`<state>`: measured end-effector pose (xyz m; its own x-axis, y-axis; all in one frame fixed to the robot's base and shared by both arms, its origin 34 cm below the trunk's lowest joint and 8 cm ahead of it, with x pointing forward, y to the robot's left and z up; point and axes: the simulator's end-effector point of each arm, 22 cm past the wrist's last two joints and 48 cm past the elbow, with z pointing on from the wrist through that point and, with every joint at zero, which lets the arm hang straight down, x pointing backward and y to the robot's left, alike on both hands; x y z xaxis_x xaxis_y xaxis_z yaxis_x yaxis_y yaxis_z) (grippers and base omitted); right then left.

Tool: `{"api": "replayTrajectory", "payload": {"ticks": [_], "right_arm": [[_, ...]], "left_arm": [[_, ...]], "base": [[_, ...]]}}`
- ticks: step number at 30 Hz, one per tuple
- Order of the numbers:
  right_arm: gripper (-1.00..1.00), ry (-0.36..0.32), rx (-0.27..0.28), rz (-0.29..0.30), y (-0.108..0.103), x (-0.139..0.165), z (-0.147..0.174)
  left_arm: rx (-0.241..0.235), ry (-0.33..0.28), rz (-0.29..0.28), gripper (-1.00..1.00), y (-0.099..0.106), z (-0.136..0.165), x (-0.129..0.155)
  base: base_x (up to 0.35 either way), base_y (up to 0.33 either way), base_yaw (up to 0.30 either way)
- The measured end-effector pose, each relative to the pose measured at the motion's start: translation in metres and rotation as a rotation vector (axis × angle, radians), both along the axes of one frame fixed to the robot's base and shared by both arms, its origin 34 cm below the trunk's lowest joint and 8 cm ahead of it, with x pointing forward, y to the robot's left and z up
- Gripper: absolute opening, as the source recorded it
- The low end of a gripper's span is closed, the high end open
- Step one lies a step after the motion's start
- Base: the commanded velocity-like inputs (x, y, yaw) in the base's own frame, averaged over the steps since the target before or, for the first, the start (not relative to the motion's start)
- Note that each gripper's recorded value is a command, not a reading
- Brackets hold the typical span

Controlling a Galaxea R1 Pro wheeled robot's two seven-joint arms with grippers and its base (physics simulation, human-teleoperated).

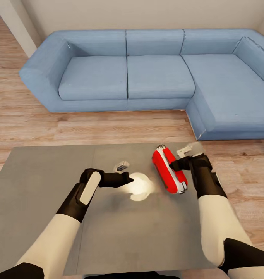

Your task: Turn on the radio receiver that's on the table in the living room.

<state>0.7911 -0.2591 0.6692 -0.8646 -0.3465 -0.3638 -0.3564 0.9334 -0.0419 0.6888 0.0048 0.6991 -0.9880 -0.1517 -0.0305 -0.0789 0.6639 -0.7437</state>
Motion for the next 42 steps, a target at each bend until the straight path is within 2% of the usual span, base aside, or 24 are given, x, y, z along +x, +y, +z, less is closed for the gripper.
{"api": "replayTrajectory", "payload": {"ticks": [8,14,33,34,35,42], "right_arm": [[-1.0,0.005,0.013,-0.01,0.001,-0.004,-0.01],[-1.0,0.044,0.0,-0.012,0.001,-0.017,-0.026],[-1.0,0.041,-0.003,-0.032,-0.001,-0.016,-0.026],[1.0,0.041,-0.003,-0.032,-0.001,-0.016,-0.026],[1.0,0.037,-0.001,0.017,0.007,-0.022,-0.041],[1.0,0.038,-0.003,0.02,0.006,-0.023,-0.042]], "left_arm": [[0.001,0.006,0.0,-1.0,0.0,-0.002,-0.002],[0.002,0.009,-0.001,-1.0,0.0,-0.003,-0.003],[0.001,0.008,-0.001,-1.0,0.0,-0.002,-0.003],[0.0,0.008,-0.001,-1.0,0.0,-0.002,-0.003],[0.001,0.009,-0.001,-1.0,0.0,-0.003,-0.002],[0.002,0.012,-0.001,-1.0,0.0,-0.004,-0.003]], "base": [[0.0,0.0,0.0],[0.0,0.0,0.0],[0.0,0.0,0.0],[0.0,0.0,0.0],[0.0,0.0,0.0],[0.0,0.0,0.0]]}}
